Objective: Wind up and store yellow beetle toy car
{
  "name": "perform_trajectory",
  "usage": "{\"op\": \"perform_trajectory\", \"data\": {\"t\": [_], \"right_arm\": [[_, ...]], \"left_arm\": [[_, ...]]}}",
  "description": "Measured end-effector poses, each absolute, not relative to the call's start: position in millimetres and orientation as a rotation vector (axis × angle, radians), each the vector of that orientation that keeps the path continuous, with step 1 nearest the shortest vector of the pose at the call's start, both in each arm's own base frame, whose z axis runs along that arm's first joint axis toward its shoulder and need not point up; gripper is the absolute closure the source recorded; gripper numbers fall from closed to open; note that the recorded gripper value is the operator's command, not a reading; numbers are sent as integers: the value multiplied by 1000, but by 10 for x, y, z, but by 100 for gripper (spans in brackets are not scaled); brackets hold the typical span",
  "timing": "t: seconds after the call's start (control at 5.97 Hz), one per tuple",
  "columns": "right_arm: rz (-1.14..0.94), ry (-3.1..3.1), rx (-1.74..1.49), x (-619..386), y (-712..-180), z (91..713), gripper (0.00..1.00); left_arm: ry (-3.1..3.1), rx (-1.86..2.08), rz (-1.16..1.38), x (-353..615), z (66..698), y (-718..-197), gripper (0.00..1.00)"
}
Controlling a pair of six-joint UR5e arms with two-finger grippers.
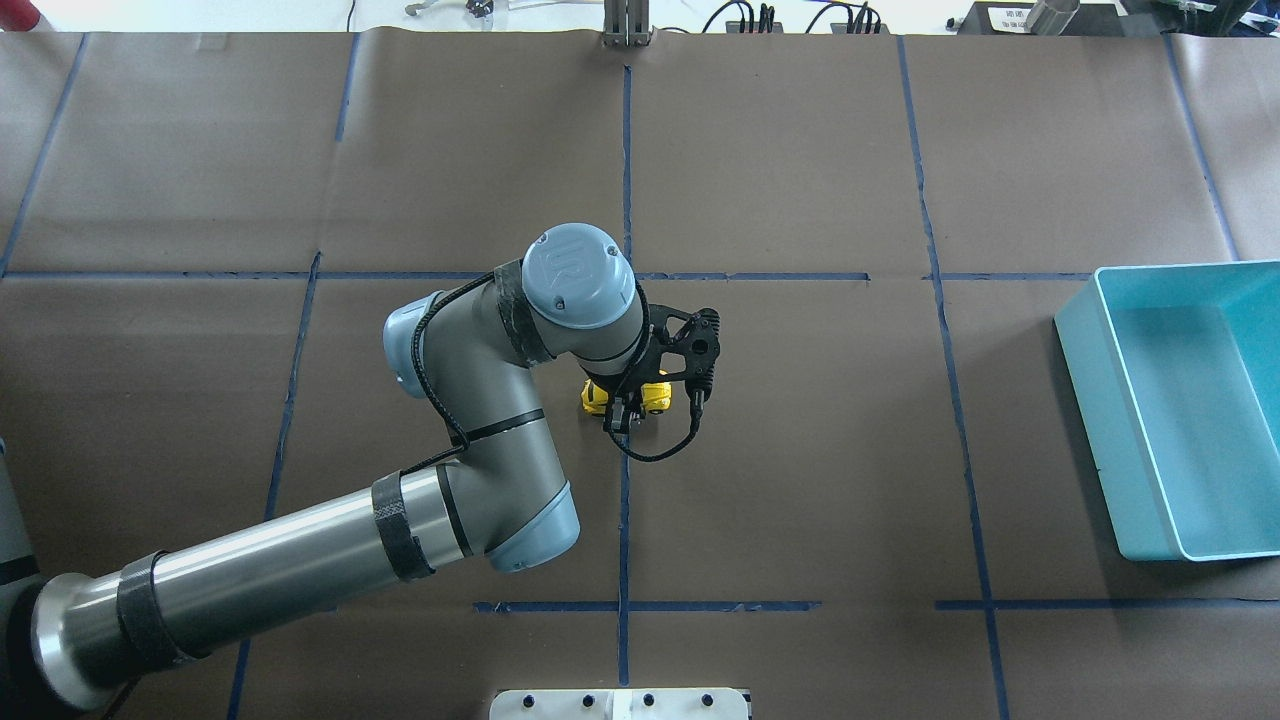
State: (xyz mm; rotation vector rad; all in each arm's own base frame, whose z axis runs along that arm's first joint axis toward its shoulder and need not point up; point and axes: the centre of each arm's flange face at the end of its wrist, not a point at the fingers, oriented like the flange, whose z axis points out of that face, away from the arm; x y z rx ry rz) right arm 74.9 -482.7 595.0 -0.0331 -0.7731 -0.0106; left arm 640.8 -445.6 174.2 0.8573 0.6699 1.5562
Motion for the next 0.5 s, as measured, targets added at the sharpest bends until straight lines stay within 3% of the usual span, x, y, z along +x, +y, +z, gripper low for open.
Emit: {"op": "perform_trajectory", "data": {"t": [0.5], "right_arm": [[-11,-773,-33,749,-4827,5949,0]], "left_arm": [[663,863,1563,6398,1792,-4469,100]]}}
